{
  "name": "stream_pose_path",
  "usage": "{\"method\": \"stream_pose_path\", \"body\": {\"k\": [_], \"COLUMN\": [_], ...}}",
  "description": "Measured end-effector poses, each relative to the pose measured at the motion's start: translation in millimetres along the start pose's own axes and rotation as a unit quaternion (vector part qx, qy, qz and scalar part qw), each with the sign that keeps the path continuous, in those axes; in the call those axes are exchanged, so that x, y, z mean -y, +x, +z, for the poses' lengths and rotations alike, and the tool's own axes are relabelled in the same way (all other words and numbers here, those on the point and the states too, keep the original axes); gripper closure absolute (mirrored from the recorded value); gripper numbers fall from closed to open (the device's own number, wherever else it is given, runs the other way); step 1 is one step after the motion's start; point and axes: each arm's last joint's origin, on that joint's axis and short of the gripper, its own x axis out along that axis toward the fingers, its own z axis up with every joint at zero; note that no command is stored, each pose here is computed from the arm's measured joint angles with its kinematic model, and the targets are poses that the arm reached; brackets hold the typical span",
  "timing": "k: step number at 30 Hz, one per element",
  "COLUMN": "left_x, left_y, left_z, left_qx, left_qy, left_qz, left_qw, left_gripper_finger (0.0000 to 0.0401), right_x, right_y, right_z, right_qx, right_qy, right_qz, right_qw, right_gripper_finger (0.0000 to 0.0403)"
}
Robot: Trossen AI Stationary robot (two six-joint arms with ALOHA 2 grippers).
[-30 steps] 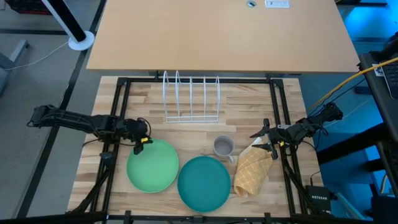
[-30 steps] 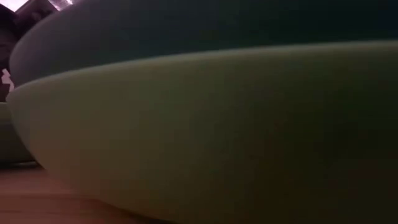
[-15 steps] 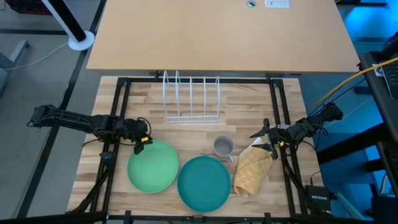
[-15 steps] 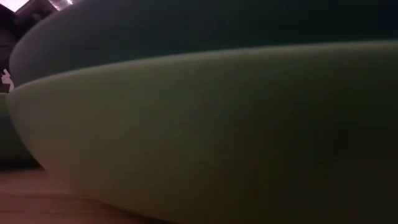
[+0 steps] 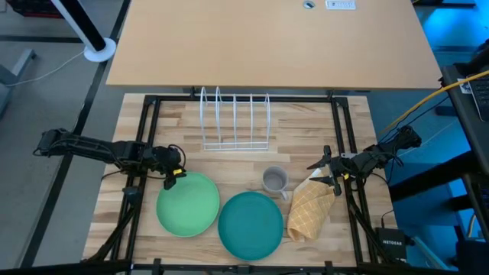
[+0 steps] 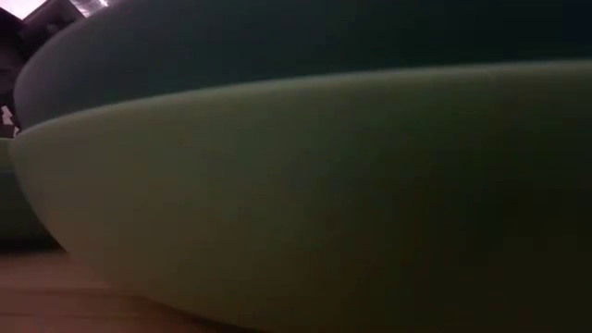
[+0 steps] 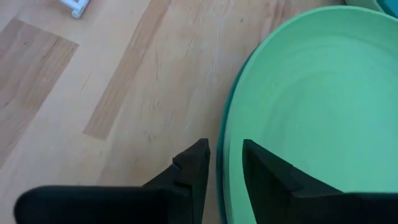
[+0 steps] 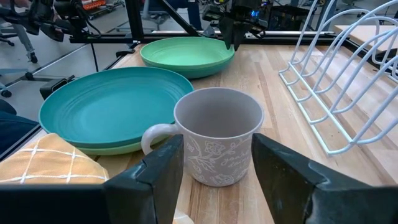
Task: Sort dishes
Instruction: Put the left green plate into the white dish rack
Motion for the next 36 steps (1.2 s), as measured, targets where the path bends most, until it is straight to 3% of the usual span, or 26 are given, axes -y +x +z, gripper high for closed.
{"method": "stream_pose_path", "body": {"k": [11,21,28,36], "left_x": [-2.0,-0.4,-0.3,5.5], "left_y": [-0.1,0.0,0.0,-0.7], "left_z": [-4.6,-0.9,-0.8,11.8], "left_qx": [-0.024,-0.004,-0.004,0.061], "left_qy": [-0.001,-0.002,-0.003,-0.003], "left_qz": [0.01,0.002,0.002,-0.029], "left_qw": [1.0,1.0,1.0,0.998], "left_gripper_finger": [0.0314,0.0391,0.0398,0.0399], "right_x": [0.0,0.0,0.0,0.0], "right_y": [0.0,0.0,0.0,0.0], "right_z": [-0.1,0.1,0.0,0.0], "right_qx": [0.0,0.0,0.0,0.0], "right_qy": [0.0,0.0,0.0,0.0], "right_qz": [0.0,0.0,0.0,0.0], "right_qw": [1.0,1.0,1.0,1.0], "right_gripper_finger": [0.0207,0.0207,0.0207,0.0207]}}
